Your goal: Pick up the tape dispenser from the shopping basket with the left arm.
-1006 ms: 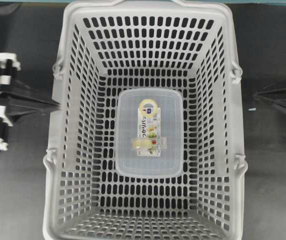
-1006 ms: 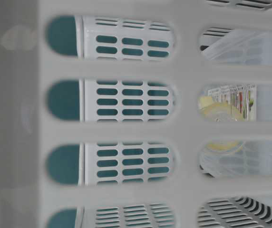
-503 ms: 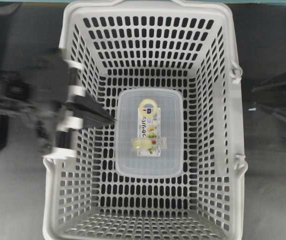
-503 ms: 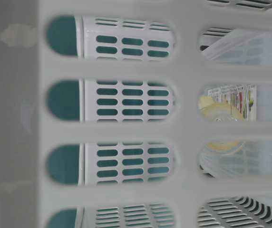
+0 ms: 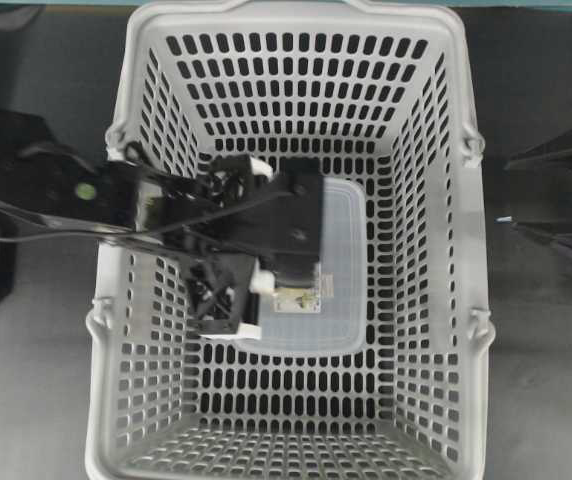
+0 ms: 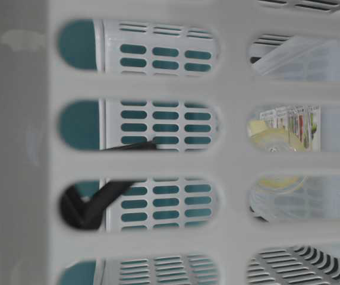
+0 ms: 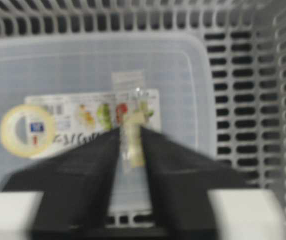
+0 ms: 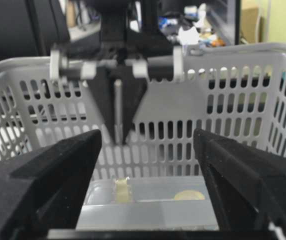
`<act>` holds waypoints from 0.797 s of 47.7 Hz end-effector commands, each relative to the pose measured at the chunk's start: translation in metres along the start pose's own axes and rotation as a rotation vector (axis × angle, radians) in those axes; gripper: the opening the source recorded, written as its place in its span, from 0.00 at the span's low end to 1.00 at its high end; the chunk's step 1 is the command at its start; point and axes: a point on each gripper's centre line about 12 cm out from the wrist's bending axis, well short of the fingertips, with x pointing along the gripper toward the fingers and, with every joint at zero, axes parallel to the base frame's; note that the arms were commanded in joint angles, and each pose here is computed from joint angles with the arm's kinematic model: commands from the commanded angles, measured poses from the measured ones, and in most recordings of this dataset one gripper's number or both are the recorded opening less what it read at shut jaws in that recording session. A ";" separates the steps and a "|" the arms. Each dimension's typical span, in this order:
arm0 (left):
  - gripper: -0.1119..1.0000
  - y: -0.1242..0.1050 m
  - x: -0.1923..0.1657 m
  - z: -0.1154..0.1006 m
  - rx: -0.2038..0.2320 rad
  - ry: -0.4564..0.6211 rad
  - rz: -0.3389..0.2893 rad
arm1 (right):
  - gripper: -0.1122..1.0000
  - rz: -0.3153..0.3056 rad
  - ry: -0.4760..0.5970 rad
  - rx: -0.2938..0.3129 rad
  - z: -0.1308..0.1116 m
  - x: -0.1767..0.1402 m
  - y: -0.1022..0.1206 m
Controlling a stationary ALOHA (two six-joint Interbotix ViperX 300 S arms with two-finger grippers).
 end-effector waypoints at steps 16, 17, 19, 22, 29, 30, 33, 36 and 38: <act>0.90 -0.010 0.057 -0.017 0.010 0.179 0.000 | 0.74 0.001 0.008 -0.003 0.001 -0.004 0.000; 0.89 -0.010 0.059 -0.018 0.008 0.185 0.000 | 0.74 0.003 0.008 -0.003 0.001 -0.004 0.001; 0.88 -0.009 0.062 -0.019 -0.003 0.193 0.002 | 0.74 0.001 0.008 -0.003 0.001 -0.005 0.000; 0.86 -0.008 0.065 -0.020 -0.011 0.199 0.004 | 0.74 0.002 0.005 -0.005 0.001 -0.005 0.000; 0.66 -0.010 0.062 -0.018 0.000 0.202 0.002 | 0.74 0.002 0.003 -0.005 0.001 -0.007 0.000; 0.61 -0.010 0.060 -0.016 0.003 0.200 0.002 | 0.74 0.001 0.005 -0.003 0.000 -0.007 0.000; 0.44 -0.013 0.051 -0.011 0.010 0.194 -0.001 | 0.74 0.001 0.006 -0.005 -0.001 -0.007 0.000; 0.34 -0.012 0.039 -0.003 0.012 0.194 0.000 | 0.74 0.003 0.008 -0.003 -0.001 -0.007 0.000; 0.35 -0.012 0.029 0.004 0.010 0.188 0.000 | 0.74 0.001 0.009 -0.003 -0.002 -0.007 0.000</act>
